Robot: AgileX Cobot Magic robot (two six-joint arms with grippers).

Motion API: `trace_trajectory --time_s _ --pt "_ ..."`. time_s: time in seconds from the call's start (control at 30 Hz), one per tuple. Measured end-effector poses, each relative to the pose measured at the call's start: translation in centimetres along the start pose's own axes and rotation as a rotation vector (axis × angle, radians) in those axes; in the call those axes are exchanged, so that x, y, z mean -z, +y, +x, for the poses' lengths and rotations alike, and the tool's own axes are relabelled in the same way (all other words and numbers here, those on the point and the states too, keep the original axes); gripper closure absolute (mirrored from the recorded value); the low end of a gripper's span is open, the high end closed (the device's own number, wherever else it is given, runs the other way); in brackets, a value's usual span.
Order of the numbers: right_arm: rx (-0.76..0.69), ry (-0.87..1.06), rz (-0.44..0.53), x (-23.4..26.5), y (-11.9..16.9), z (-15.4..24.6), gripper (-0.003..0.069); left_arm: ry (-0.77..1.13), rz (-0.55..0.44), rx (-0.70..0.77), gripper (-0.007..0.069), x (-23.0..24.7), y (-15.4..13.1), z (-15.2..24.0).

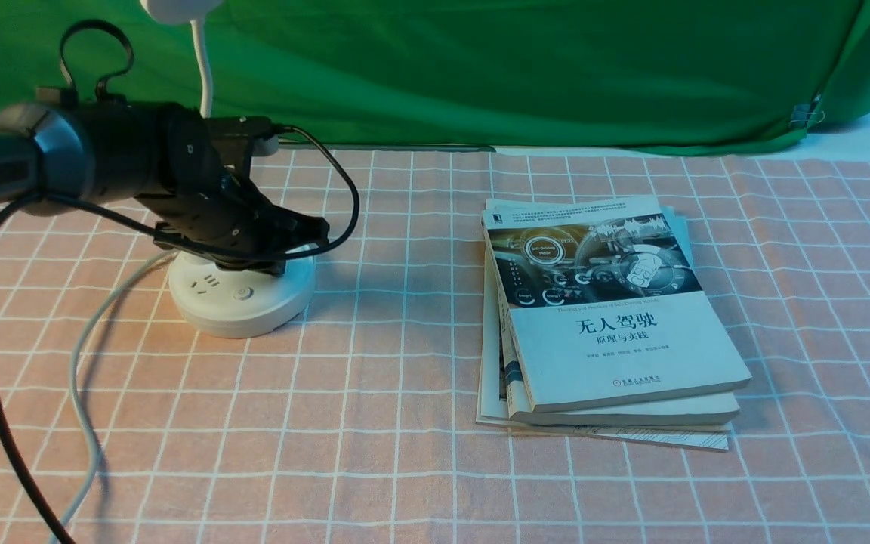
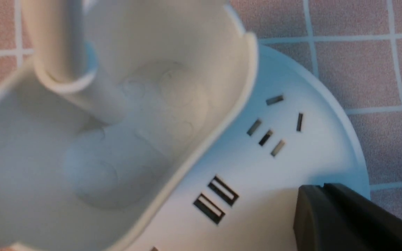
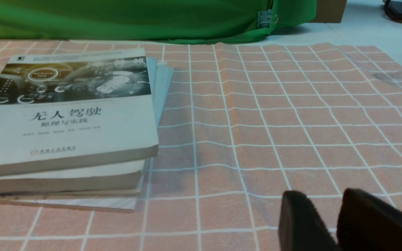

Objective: Turn on the table lamp on the pink coffee tablecloth with your hand.
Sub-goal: 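Press the power button on the lamp base to turn the lamp on with the left gripper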

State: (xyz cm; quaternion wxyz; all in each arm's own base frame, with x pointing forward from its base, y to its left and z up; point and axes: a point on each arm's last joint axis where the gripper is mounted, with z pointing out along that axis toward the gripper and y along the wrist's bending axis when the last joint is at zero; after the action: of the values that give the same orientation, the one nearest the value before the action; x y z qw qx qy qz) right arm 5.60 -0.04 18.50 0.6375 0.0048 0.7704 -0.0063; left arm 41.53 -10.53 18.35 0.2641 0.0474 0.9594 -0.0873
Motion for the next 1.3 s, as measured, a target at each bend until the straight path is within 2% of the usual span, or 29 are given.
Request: trace_trajectory --time_s 0.53,1.3 --pt "0.000 0.000 0.000 0.0 0.0 0.0 0.0421 -0.006 0.042 0.077 0.0603 0.0 -0.4 -0.1" --pt "0.000 0.000 0.000 0.0 0.0 0.0 0.0421 -0.021 0.048 0.073 0.0603 -0.7 -0.5 -0.3"
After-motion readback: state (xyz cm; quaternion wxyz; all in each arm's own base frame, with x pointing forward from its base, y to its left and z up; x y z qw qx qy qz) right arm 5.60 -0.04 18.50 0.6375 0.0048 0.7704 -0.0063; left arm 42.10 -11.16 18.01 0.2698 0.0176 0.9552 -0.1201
